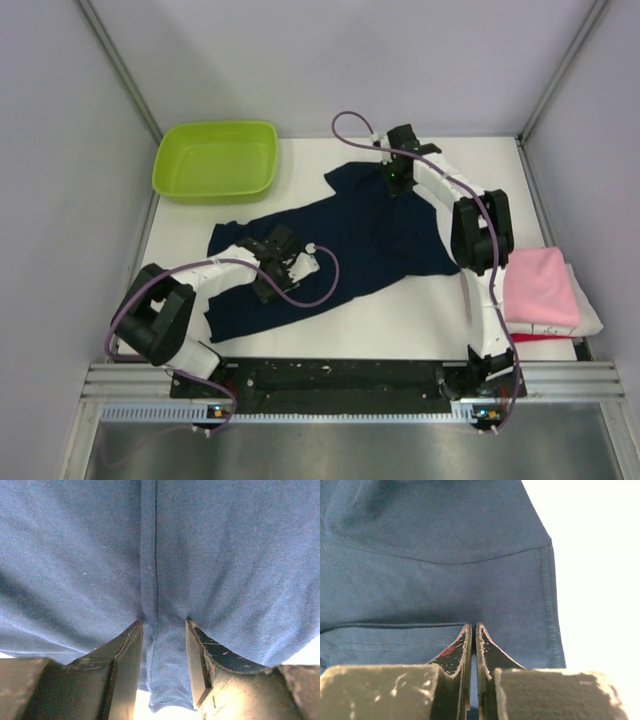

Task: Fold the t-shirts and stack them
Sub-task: Fold the flattened tshirt in 1/3 of the way

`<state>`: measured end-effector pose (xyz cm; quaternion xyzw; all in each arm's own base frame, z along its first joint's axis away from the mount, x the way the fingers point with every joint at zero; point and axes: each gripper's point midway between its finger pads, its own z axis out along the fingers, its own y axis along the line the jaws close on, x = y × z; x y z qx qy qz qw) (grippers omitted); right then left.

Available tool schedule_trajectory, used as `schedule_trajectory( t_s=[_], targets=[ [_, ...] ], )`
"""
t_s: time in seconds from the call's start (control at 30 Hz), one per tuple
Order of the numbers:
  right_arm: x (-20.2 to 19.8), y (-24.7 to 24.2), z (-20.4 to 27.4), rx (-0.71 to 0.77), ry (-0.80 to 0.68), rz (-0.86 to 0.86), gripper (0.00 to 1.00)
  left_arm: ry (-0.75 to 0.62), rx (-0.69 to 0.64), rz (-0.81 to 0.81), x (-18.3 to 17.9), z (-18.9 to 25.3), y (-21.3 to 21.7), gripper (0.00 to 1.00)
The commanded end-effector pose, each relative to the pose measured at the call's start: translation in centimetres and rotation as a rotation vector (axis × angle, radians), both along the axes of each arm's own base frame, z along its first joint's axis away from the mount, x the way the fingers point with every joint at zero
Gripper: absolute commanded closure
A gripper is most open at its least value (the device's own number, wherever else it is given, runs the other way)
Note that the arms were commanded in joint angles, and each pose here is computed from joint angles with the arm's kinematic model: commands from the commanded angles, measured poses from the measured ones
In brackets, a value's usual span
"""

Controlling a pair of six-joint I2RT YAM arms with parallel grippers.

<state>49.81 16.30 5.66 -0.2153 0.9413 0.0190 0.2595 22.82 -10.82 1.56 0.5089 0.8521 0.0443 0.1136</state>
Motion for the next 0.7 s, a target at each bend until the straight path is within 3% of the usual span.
schedule_trajectory(
  t_s=[0.0, 0.17, 0.2, 0.27, 0.3, 0.33, 0.47, 0.67],
  targets=[
    [2.1, 0.6, 3.6, 0.016, -0.113, -0.013, 1.00, 0.134, 0.036, -0.001, -3.3, -3.3, 1.4, 0.55],
    [2.4, 0.8, 2.7, 0.018, -0.107, -0.006, 0.96, 0.138, 0.036, -0.004, -3.4, -3.3, 1.4, 0.55],
    [2.6, 0.9, 2.6, 0.021, -0.111, -0.008, 0.91, 0.138, 0.036, -0.005, -3.4, -3.3, 1.4, 0.55],
    [3.0, 0.9, 2.7, 0.022, -0.121, -0.024, 0.62, 0.139, 0.037, -0.005, -3.5, -3.3, 1.4, 0.54],
    [3.1, 0.6, 3.1, 0.015, -0.129, -0.046, 0.53, 0.138, 0.038, -0.005, -3.4, -3.2, 1.4, 0.53],
    [3.0, 0.1, 3.6, 0.003, -0.140, -0.075, 0.50, 0.136, 0.034, -0.003, -3.3, -3.1, 1.3, 0.53],
    [0.5, -2.8, 7.4, -0.023, -0.197, -0.233, 0.49, 0.114, 0.001, 0.011, -3.0, -1.6, 0.7, 0.49],
    [-8.6, -6.7, 8.0, 0.039, -0.149, -0.390, 0.53, 0.078, -0.190, 0.008, -1.8, 4.1, -2.2, 0.44]
  ],
)
